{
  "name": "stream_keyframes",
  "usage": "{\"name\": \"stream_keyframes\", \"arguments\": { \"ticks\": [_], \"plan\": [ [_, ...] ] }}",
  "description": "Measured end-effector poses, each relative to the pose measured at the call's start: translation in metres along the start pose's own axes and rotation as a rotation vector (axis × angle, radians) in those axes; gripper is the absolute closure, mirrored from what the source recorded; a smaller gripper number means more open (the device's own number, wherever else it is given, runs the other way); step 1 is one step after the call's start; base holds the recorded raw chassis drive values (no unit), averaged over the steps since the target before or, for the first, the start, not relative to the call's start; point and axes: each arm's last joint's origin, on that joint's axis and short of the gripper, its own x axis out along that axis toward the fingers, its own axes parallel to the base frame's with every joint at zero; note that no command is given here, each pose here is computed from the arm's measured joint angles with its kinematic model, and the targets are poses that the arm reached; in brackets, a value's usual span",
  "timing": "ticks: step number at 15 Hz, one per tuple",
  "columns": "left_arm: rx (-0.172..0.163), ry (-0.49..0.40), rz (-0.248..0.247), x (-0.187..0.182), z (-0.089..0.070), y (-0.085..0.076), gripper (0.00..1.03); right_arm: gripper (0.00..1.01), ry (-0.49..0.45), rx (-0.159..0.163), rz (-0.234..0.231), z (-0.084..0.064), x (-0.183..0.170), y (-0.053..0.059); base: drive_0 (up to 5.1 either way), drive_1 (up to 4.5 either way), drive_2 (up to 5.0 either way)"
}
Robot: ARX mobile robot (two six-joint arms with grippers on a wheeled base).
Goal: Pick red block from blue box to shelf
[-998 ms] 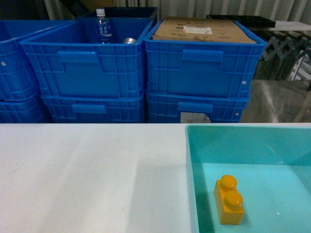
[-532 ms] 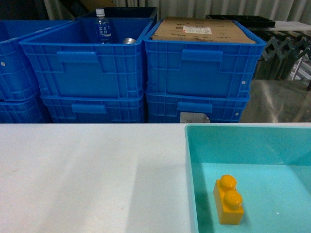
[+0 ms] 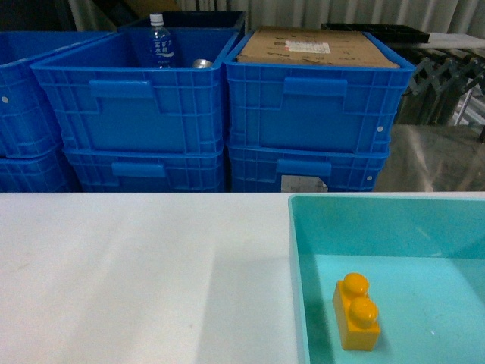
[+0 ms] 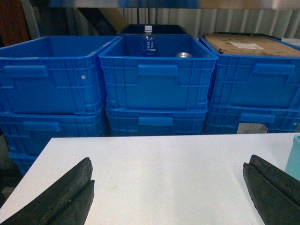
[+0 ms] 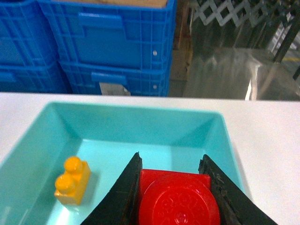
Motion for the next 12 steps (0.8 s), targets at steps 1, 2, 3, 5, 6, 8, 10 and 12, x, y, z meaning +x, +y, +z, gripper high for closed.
{"name": "stream_keyframes", "arguments": {
  "ticks": [1, 2, 3, 5, 6, 8, 10, 12],
  "plan": [
    [0.000, 0.000, 0.000, 0.0000, 0.0000, 0.0000, 0.05, 0.72, 0.024, 0.000, -0.012, -0.0081, -0.0004, -0.0003, 0.0, 0.00, 0.0],
    [0.000, 0.000, 0.000, 0.0000, 0.0000, 0.0000, 0.05, 0.72, 0.001, -0.008, -0.031, -0.0087, -0.0027, 0.0002, 0.0, 0.00, 0.0],
    [0.000, 0.000, 0.000, 0.0000, 0.0000, 0.0000, 0.05, 0.72, -0.020, -0.012, -0.037, -0.0070, -0.0055, 0.0004, 0.0, 0.00, 0.0],
    [0.000, 0.000, 0.000, 0.0000, 0.0000, 0.0000, 0.05, 0.72, -0.033, -0.017, -0.048, -0.0075, -0.0052, -0.0031, 0.0, 0.00, 0.0],
    [0.000, 0.000, 0.000, 0.0000, 0.0000, 0.0000, 0.05, 0.72, -0.022, -0.013, -0.058, -0.0096, -0.0042, -0.0062, 0.0, 0.00, 0.0],
    [0.000, 0.000, 0.000, 0.0000, 0.0000, 0.0000, 0.05, 0.72, -0.023, -0.013, -0.047, -0.0102, -0.0039, -0.0082, 0.0, 0.00, 0.0],
    [0.000, 0.000, 0.000, 0.0000, 0.0000, 0.0000, 0.05, 0.72, -0.007, -0.011, -0.033, -0.0118, -0.0041, -0.0077, 0.0, 0.00, 0.0],
    [0.000, 0.000, 0.000, 0.0000, 0.0000, 0.0000, 0.05, 0.72, -0.001, -0.011, -0.021, -0.0125, -0.0058, -0.0071, 0.0, 0.00, 0.0]
  ]
}}
